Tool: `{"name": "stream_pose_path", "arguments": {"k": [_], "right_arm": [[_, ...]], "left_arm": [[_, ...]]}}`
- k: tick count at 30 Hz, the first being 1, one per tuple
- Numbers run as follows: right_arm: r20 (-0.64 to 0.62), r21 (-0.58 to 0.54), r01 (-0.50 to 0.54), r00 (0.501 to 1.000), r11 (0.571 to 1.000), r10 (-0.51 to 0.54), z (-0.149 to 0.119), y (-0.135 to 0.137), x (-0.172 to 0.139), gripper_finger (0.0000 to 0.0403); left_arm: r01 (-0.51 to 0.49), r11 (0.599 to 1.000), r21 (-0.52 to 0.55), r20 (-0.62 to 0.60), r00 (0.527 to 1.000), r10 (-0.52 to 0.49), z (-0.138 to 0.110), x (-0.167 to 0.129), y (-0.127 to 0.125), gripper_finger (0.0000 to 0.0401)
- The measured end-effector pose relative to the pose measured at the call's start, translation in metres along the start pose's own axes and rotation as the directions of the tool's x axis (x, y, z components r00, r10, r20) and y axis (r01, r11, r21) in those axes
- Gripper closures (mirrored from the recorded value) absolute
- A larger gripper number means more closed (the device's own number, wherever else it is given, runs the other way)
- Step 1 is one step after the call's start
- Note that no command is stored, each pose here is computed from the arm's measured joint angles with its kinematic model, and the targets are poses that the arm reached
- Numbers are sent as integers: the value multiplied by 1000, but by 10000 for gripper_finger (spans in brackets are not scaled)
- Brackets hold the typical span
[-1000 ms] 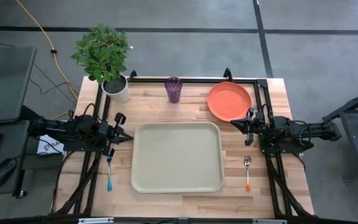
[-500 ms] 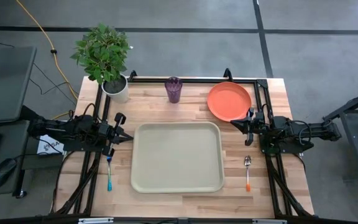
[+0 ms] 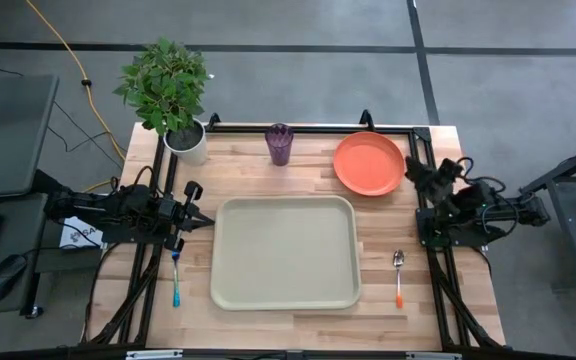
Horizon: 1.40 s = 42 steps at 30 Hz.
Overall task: Pick and place plate/cup/fork/spoon on tray
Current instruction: Put the orange plate on the gray tray
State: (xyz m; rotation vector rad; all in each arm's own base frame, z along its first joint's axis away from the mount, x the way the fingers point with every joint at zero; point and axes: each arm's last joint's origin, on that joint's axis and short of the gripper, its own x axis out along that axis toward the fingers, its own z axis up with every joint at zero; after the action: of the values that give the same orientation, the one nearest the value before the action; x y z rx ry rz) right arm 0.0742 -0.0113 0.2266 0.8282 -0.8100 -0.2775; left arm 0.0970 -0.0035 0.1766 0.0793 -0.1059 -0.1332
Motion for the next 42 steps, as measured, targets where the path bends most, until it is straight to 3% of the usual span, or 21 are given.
{"name": "stream_pose_path", "arguments": {"k": [3, 8, 10, 12, 14, 15, 18, 20, 21, 22, 24, 29, 32, 34, 42], "right_arm": [[54, 61, 122, 991, 991, -126, 5, 7, 10, 400], [9, -49, 343, 939, 938, -343, -2, 28, 46, 361], [-4, -125, 448, 892, 885, -452, -7, 36, 64, 331], [-19, -189, 565, 816, 803, -578, -13, 38, 80, 297], [-38, -242, 688, 698, 684, -715, -15, 34, 93, 264], [-50, -267, 752, 614, 603, -788, -14, 30, 97, 250], [-66, -343, 896, 276, 282, -959, -9, 11, 102, 222], [-70, -398, 915, 40, 65, -997, -6, -5, 101, 211], [-72, -417, 909, -58, -22, -996, -5, -13, 100, 208], [-80, -427, 900, -135, -89, -988, -4, -21, 100, 207], [-113, -442, 882, -233, -162, -966, -7, -39, 98, 206], [-120, -485, 834, -361, -262, -925, -19, -79, 80, 206], [-92, -445, 824, -431, -350, -898, -21, -94, 62, 206], [-85, -379, 841, -448, -386, -890, -22, -100, 52, 206], [-138, -227, 941, -286, -251, -948, -32, -121, 41, 206]], "left_arm": [[0, 1000, 0, 0, 1000, 0, 0, 0, 0, 401], [0, 1000, 0, 0, 1000, 0, 0, 0, 0, 401], [0, 1000, 0, -1, 1000, 0, 0, 0, 0, 401], [0, 1000, 0, -1, 1000, 0, 0, 0, 0, 401], [0, 1000, 0, -1, 1000, 0, 0, 0, 0, 401], [0, 1000, 0, 0, 1000, 0, 0, 0, 0, 401], [0, 1000, 0, 0, 1000, 0, 0, 0, 0, 401], [0, 1000, 0, -1, 1000, 0, 0, 0, 0, 401], [0, 1000, 0, 0, 1000, 0, 0, 0, 0, 401], [0, 1000, 0, 0, 1000, 0, 0, 0, 0, 401], [0, 1000, 0, 0, 1000, 0, 0, 0, 0, 401], [0, 1000, 0, 0, 1000, 0, 0, 0, 0, 401], [0, 1000, 0, 0, 1000, 0, 0, 0, 0, 401], [0, 1000, 0, 0, 1000, 0, 0, 0, 0, 401], [0, 1000, 0, 0, 1000, 0, 0, 0, 0, 401]]}}
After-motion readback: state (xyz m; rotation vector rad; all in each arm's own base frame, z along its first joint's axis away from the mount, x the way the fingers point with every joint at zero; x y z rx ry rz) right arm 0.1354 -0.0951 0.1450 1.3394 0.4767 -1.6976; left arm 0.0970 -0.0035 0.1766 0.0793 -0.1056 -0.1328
